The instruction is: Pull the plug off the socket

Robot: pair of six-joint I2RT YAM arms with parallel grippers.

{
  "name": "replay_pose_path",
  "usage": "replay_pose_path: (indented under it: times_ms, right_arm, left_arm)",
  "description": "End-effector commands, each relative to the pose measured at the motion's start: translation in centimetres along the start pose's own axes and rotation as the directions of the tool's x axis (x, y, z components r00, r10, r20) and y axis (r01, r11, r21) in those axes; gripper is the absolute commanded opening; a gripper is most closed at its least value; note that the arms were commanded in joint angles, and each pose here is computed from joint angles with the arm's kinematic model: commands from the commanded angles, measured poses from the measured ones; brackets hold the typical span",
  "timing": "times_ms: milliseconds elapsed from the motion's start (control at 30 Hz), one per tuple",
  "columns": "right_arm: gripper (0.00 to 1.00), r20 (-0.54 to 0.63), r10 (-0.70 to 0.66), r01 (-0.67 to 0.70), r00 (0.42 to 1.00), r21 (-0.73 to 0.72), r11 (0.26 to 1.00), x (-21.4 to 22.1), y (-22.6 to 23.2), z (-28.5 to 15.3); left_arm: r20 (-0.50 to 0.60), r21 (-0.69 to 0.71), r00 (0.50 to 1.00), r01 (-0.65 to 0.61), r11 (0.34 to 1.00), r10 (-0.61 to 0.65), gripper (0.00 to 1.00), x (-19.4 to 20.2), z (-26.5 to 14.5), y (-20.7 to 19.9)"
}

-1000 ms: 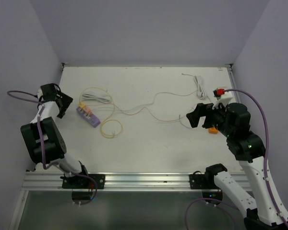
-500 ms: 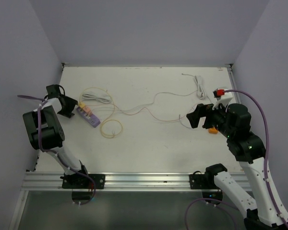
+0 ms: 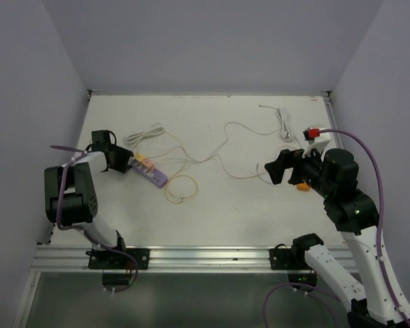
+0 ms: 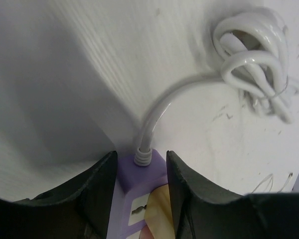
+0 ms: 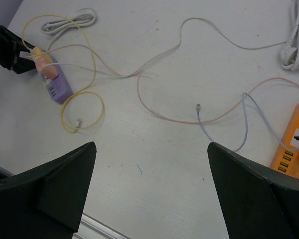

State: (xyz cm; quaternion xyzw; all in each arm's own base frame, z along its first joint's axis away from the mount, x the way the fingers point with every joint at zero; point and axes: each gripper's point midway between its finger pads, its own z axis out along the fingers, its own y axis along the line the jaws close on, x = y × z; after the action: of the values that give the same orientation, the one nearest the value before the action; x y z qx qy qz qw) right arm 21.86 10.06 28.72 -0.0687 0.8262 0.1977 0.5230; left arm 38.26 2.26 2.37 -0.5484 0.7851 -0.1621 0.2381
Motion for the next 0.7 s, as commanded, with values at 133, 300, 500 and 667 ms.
replay_pose_path:
  times_ms: [133,300,500,667]
  right_arm:
    - [0.99,-0.068,-0.006,-0.002,0.998,-0.128,0.992,0.9,2.2,0.5]
    - [0.99,-0.142,0.005,-0.032,0.99,-0.184,0.982,2.2,3.1,1.3]
    - [0.99,-0.216,0.026,-0.07,0.976,-0.2,0.977,3.6,3.4,2.2]
    - [0.99,-0.28,0.032,-0.086,0.959,-0.182,0.979,5.5,3.3,2.9]
  left_arm:
    - [-0.129,0.136,0.991,0.042,0.99,-0.024,0.48,8.9,-2.6,-3.5]
    - [-0.175,0.187,0.984,-0.007,0.982,0.04,0.48,13.7,-4.0,-4.9]
    - [-0.237,0.22,0.96,-0.098,0.971,0.151,0.48,19.7,-4.9,-5.3]
    - [-0.292,0.23,0.928,-0.166,0.959,0.23,0.48,24.1,-5.5,-4.2]
